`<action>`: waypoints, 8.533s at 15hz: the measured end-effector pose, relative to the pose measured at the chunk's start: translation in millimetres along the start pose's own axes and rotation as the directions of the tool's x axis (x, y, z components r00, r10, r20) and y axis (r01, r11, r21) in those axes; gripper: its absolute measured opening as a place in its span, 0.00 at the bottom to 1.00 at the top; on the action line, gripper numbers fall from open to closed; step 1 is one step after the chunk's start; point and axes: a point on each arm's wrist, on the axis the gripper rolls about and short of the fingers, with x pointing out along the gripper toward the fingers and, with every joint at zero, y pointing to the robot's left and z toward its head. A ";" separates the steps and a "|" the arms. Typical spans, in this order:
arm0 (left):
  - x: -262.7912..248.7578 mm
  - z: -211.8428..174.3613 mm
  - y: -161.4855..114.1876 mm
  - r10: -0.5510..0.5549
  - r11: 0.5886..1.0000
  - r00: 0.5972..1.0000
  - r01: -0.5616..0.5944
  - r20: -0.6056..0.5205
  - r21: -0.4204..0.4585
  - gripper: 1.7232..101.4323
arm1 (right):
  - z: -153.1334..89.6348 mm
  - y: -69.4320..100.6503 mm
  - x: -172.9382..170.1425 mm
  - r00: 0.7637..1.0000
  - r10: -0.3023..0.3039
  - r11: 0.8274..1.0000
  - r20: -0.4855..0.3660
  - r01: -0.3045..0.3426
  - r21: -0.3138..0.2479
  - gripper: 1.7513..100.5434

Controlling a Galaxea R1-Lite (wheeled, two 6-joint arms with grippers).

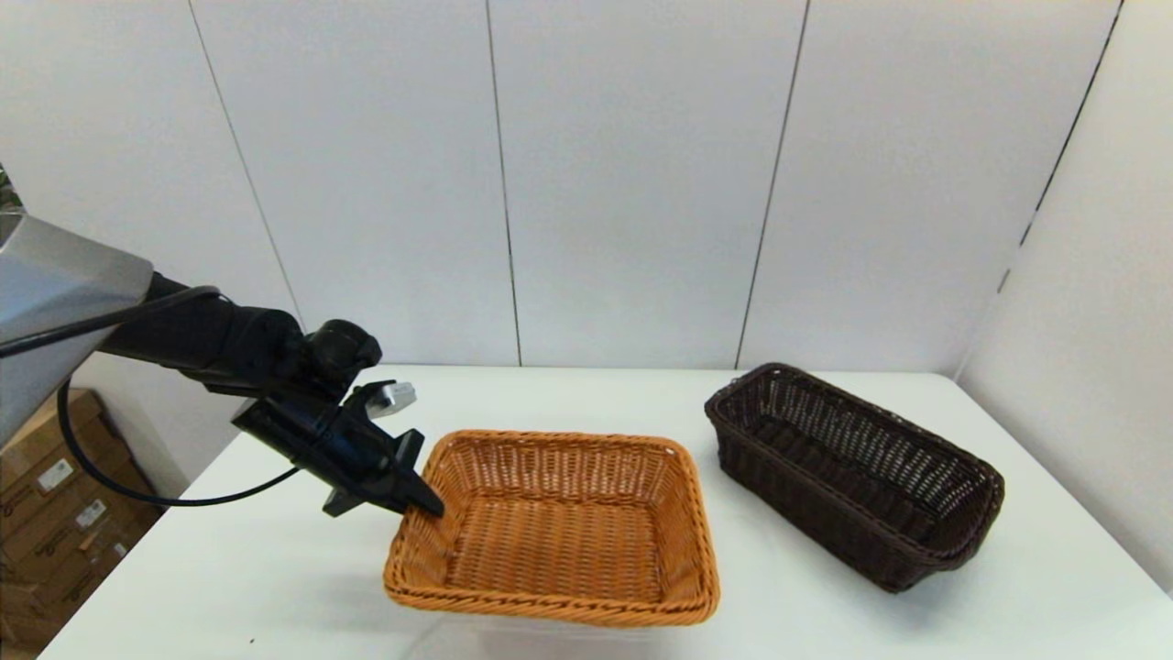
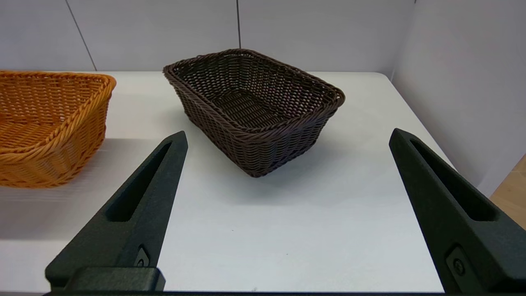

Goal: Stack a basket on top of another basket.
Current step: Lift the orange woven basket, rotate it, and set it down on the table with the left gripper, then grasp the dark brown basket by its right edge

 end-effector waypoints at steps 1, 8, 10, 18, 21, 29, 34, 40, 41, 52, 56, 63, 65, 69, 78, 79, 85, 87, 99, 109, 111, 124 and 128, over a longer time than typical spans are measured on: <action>-0.5 0.3 -0.4 -0.001 1.000 1.000 0.001 0.001 -0.001 0.12 | 0.0 0.0 0.0 1.000 0.000 1.000 0.000 0.000 0.000 0.97; -3.9 -1.2 -2.6 -0.001 1.000 1.000 0.001 0.006 -0.003 0.12 | 0.0 0.0 0.0 1.000 0.000 1.000 0.000 0.000 0.000 0.97; -4.9 -2.0 -3.2 -0.001 1.000 1.000 0.002 0.008 -0.004 0.12 | 0.0 0.0 0.0 1.000 0.000 1.000 0.000 0.000 0.000 0.97; -6.9 -4.1 -4.3 -0.002 1.000 1.000 0.002 0.010 -0.029 0.12 | 0.0 0.0 0.0 1.000 0.000 1.000 0.000 0.000 0.000 0.97; -6.1 -6.2 -3.3 -0.001 0.999 1.000 0.001 0.002 -0.036 0.12 | -0.1 0.0 0.0 1.000 0.000 1.000 0.000 0.000 0.000 0.97; -0.7 -8.8 1.1 0.001 0.999 1.000 -0.002 -0.016 -0.049 0.12 | -0.1 0.0 0.0 1.000 0.000 1.000 0.000 0.000 0.000 0.97; 2.1 -6.5 2.8 0.003 0.999 1.000 -0.003 -0.013 -0.044 0.12 | -0.1 0.0 0.0 1.000 0.000 1.000 0.000 0.000 0.000 0.97; 5.9 -8.7 6.0 0.005 0.999 1.000 -0.006 -0.030 -0.053 0.31 | -0.1 0.0 0.0 1.000 0.000 1.000 0.000 0.000 0.000 0.97; 6.3 -9.2 6.5 0.005 0.999 0.999 -0.006 -0.032 -0.054 0.39 | -0.1 0.0 0.0 1.000 0.000 1.000 0.000 0.000 0.000 0.97; -10.0 -13.9 -3.8 0.009 1.000 1.000 -0.009 0.012 -0.029 0.82 | 0.0 0.0 0.0 1.000 0.000 1.000 0.000 0.000 0.000 0.97; -48.5 -36.2 -28.8 0.053 0.993 0.991 -0.066 0.125 0.099 0.87 | 0.0 0.0 0.0 1.000 0.000 1.000 0.000 0.000 -0.001 0.97; -132.6 -122.3 -75.2 0.006 0.912 0.924 -0.162 0.383 0.376 0.92 | 0.0 0.0 0.0 1.000 0.000 1.000 0.000 0.000 0.000 0.97; -147.1 -153.0 -79.4 -0.015 0.894 0.895 -0.189 0.446 0.407 0.93 | 0.0 0.0 0.0 1.000 0.000 1.000 0.000 0.000 0.000 0.97; -167.0 -229.4 -77.5 -0.088 0.851 0.809 -0.242 0.582 0.465 0.95 | 0.0 0.0 0.0 1.000 0.000 1.000 0.000 0.000 0.000 0.97; -139.0 -358.3 -34.5 -0.134 0.826 0.557 -0.394 0.819 0.403 0.96 | 0.0 0.0 0.0 1.000 0.000 1.000 0.000 0.000 0.000 0.97; -133.5 -366.3 -30.3 -0.146 0.821 0.539 -0.402 0.830 0.406 0.96 | 0.0 0.0 0.0 1.000 0.000 1.000 0.000 0.000 0.000 0.97; -94.0 -388.6 -0.8 -0.193 0.789 0.459 -0.453 0.867 0.415 0.96 | -0.1 0.0 0.0 1.000 0.000 1.000 0.000 0.000 0.000 0.97; -81.1 -386.7 9.5 -0.203 0.769 0.403 -0.499 0.892 0.400 0.96 | -0.1 0.0 0.0 1.000 0.000 1.000 0.000 0.000 0.000 0.97; -49.5 -362.3 43.5 0.033 0.769 0.078 -0.639 0.996 0.025 0.96 | -0.1 0.0 0.0 1.000 0.000 1.000 0.000 0.000 0.000 0.97; -47.5 -361.0 45.2 0.036 0.802 0.069 -0.597 0.997 0.013 0.96 | 0.0 0.0 0.0 1.000 0.000 1.000 0.000 0.000 0.000 0.97; -47.6 -361.0 45.2 0.036 0.803 0.068 -0.596 0.997 0.012 0.96 | 0.0 0.0 0.0 1.000 0.000 1.000 0.000 0.000 0.000 0.97; -47.5 -361.0 45.3 0.037 0.803 0.068 -0.596 0.997 0.011 0.96 | 0.0 0.0 0.0 1.000 0.000 1.000 0.000 0.000 0.000 0.97; -47.5 -361.0 45.3 0.037 0.803 0.069 -0.596 0.997 0.011 0.96 | -0.2 0.0 0.0 1.000 0.000 1.000 -0.001 0.000 -0.002 0.97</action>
